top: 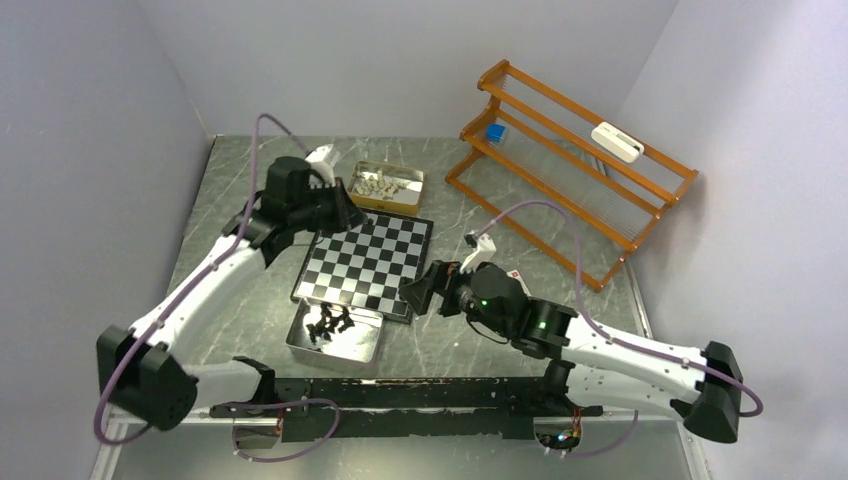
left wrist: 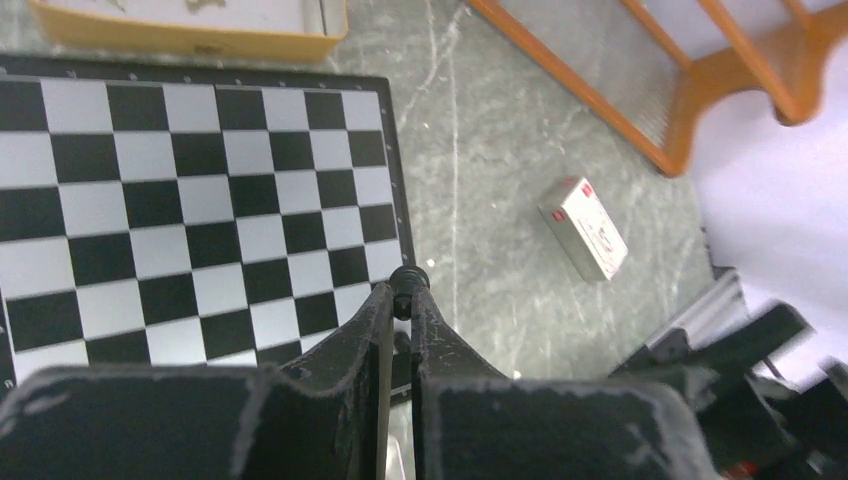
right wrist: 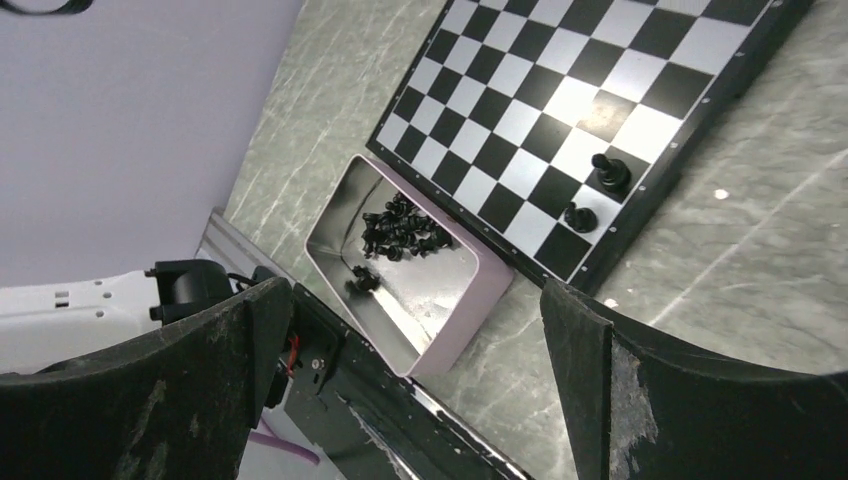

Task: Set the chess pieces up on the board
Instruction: Place the chess piece on the chessboard.

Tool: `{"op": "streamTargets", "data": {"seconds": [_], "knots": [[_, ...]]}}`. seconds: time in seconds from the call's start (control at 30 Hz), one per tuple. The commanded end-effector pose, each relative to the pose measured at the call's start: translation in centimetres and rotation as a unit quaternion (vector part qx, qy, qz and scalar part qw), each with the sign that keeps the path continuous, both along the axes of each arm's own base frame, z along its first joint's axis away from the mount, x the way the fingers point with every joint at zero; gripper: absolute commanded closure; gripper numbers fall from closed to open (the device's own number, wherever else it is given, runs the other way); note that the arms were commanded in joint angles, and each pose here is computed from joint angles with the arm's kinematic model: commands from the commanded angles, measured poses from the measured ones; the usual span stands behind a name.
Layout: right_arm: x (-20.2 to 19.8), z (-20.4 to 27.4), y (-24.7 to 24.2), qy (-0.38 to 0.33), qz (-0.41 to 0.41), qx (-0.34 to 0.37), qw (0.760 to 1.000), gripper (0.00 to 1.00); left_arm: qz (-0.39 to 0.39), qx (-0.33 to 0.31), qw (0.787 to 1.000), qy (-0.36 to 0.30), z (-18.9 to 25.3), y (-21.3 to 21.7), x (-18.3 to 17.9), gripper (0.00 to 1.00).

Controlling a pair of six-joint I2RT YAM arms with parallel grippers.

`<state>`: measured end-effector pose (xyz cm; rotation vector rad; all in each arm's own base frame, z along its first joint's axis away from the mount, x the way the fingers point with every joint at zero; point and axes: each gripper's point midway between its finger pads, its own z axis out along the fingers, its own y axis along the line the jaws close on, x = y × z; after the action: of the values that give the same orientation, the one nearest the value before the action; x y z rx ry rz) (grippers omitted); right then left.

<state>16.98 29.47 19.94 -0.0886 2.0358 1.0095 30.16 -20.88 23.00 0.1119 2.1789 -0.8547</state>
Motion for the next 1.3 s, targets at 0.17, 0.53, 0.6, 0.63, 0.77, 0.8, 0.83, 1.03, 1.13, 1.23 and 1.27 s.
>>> {"op": "streamTargets", "data": {"seconds": [0.17,0.53,0.6,0.63,0.77,0.8,0.83,1.03,1.13,1.23,1.27], "knots": [[0.3,2.7,-4.7,-0.054,-0.043,-0.027,0.997,0.0,0.018,0.126,0.991,-0.04,-2.4,-4.8,6.6,0.93],[-0.2,3.2,-6.8,-0.054,-0.063,-0.009,0.996,0.0,0.016,0.239,0.97,-0.034,-9.1,-9.2,12.1,0.93],[-0.2,3.2,-6.8,-0.054,-0.063,-0.008,0.997,0.0,0.019,0.25,0.968,-0.035,-9.7,-9.3,12.6,0.93],[-0.2,3.2,-6.7,-0.053,-0.063,-0.008,0.997,0.0,0.019,0.256,0.966,-0.033,-10.1,-9.2,12.8,0.94],[-0.1,3.2,-6.4,-0.05,-0.061,-0.012,0.997,0.0,0.015,0.274,0.961,-0.025,-11.4,-9.3,13.1,0.94],[-0.1,3.2,-6.3,-0.049,-0.06,-0.012,0.997,0.0,0.013,0.275,0.961,-0.023,-11.7,-9.4,13.2,0.94],[-0.1,3.1,-6.2,-0.048,-0.059,-0.011,0.997,0.0,0.01,0.274,0.961,-0.021,-12.0,-9.5,13.2,0.94],[-0.2,3.1,-6.0,-0.046,-0.056,-0.006,0.997,0.0,-0.002,0.287,0.958,-0.01,-13.6,-9.9,12.9,0.94],[-0.2,3.1,-6.2,-0.047,-0.059,-0.008,0.997,0.0,-0.013,0.292,0.956,-0.001,-14.5,-10.2,12.7,0.94],[-0.2,3.3,-6.2,-0.049,-0.058,-0.006,0.997,0.0,-0.021,0.301,0.953,0.008,-15.4,-10.3,12.6,0.94],[-0.2,3.3,-6.2,-0.05,-0.058,-0.006,0.997,0.0,-0.021,0.304,0.952,0.011,-15.6,-10.3,12.6,0.94]]}}
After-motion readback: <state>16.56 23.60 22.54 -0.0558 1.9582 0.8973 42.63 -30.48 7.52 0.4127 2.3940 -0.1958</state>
